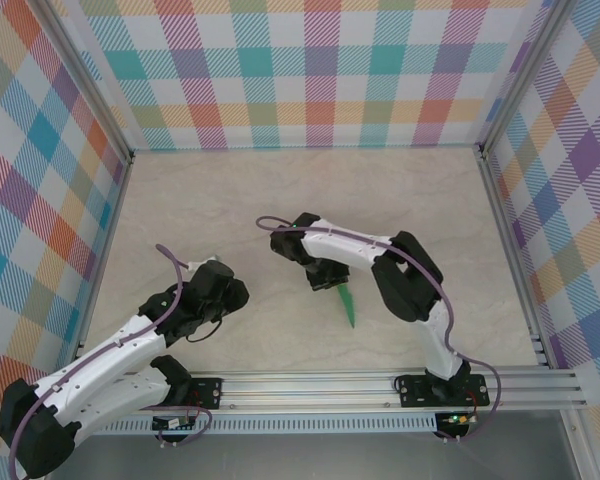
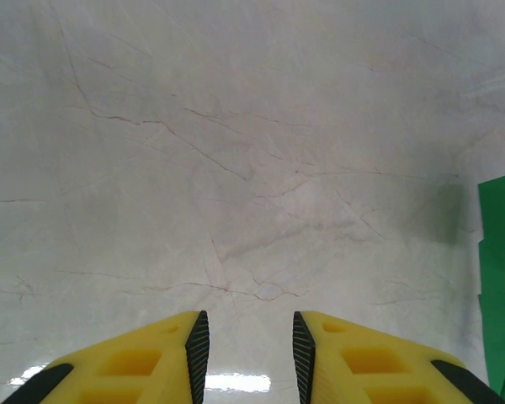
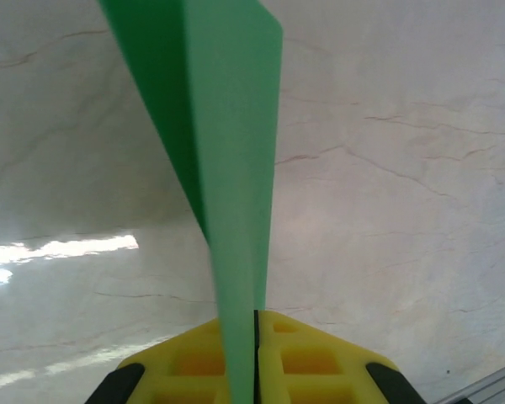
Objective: Fold a paper plane with a square sheet of paper (pick it up from the middle)
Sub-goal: Turn over the paper at the center of the table.
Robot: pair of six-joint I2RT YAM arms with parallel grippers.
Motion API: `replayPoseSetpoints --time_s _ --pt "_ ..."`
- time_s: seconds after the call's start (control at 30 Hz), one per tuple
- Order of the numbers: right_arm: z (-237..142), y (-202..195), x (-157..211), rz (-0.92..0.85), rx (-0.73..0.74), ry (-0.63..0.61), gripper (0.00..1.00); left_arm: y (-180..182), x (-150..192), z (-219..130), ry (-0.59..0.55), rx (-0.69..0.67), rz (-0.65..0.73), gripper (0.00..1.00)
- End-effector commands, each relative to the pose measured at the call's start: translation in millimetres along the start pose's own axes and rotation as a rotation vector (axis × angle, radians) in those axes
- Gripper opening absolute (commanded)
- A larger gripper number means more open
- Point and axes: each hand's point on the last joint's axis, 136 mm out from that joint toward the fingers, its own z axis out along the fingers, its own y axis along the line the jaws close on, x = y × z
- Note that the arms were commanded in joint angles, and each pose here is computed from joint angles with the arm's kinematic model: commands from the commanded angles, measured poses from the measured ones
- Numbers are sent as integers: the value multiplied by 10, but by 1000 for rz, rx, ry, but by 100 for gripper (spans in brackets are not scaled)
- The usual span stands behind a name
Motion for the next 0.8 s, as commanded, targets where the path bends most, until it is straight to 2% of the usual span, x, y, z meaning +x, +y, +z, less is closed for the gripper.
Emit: replayPoseSetpoints --time_s 0.0,0.2,0.37,0.57,0.67,0.77 --pt "22 175 90 23 -9 63 9 147 13 -10 -5 -46 -13 34" --pt "13 600 101 21 -151 98 17 143 76 29 17 -27 -24 36" --pt "-186 862 60 0 -332 81 41 111 125 62 46 -15 -18 38" --pt "-673 908 4 -29 -545 -23 62 59 173 106 76 7 -12 40" --pt "-881 803 16 -15 -616 -86 72 32 191 125 90 17 -9 41" --pt "-1021 650 55 11 -666 -150 74 -8 207 144 103 30 -5 42"
